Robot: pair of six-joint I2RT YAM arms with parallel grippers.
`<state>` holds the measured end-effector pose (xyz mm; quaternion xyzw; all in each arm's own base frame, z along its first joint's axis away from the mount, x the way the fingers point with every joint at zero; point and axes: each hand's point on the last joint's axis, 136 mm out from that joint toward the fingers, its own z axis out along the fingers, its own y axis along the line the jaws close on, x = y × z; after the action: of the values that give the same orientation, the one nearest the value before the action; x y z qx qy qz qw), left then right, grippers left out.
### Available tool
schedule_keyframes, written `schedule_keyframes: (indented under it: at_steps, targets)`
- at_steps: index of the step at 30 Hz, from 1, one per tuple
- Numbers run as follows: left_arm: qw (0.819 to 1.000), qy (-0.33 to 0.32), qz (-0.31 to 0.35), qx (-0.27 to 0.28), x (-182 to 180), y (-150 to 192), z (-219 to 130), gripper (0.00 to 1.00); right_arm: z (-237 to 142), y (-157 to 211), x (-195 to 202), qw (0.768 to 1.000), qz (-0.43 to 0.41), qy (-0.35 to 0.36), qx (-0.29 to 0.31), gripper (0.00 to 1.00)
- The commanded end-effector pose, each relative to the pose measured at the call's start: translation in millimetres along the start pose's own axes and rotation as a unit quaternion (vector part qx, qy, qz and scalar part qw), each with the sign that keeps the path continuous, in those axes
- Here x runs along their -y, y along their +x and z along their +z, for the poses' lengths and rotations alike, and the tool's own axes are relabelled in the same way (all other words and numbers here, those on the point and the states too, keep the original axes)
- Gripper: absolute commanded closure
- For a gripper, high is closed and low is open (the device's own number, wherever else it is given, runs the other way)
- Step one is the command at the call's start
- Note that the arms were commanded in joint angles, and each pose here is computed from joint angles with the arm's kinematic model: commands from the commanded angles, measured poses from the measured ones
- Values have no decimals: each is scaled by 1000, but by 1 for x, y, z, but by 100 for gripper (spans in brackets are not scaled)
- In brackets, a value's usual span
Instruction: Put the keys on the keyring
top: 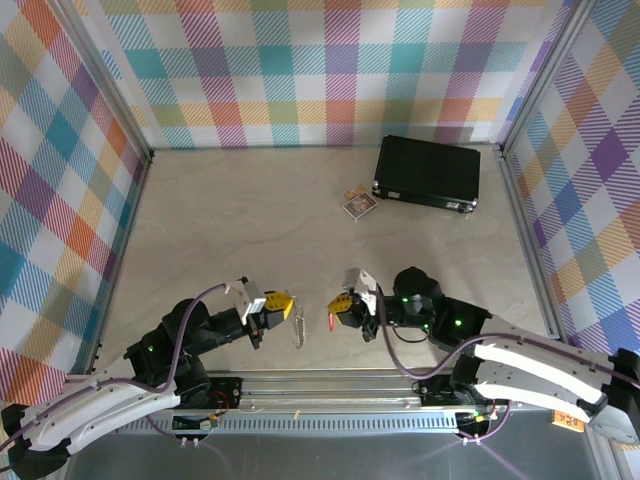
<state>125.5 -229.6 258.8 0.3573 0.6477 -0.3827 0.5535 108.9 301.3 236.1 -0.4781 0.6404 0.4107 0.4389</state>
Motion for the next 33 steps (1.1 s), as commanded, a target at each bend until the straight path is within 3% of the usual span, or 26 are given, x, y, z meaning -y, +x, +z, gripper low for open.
schedule_keyframes:
  at_steps: [1,5,11,33]
  targets:
    - [995,67,26,64,26,-51,-7,100,-21,-50,-38,988,-78,-86,101,100]
    - [991,113,46,55,42,-60,-5,100,-33,-71,-57,977,-115,-129,124,100]
    - [983,166,61,52,61,-74,-1,100,-39,-86,-60,974,-117,-130,142,100]
    - [984,153,62,74,56,-79,5,100,-37,-100,-44,980,-50,-88,170,100]
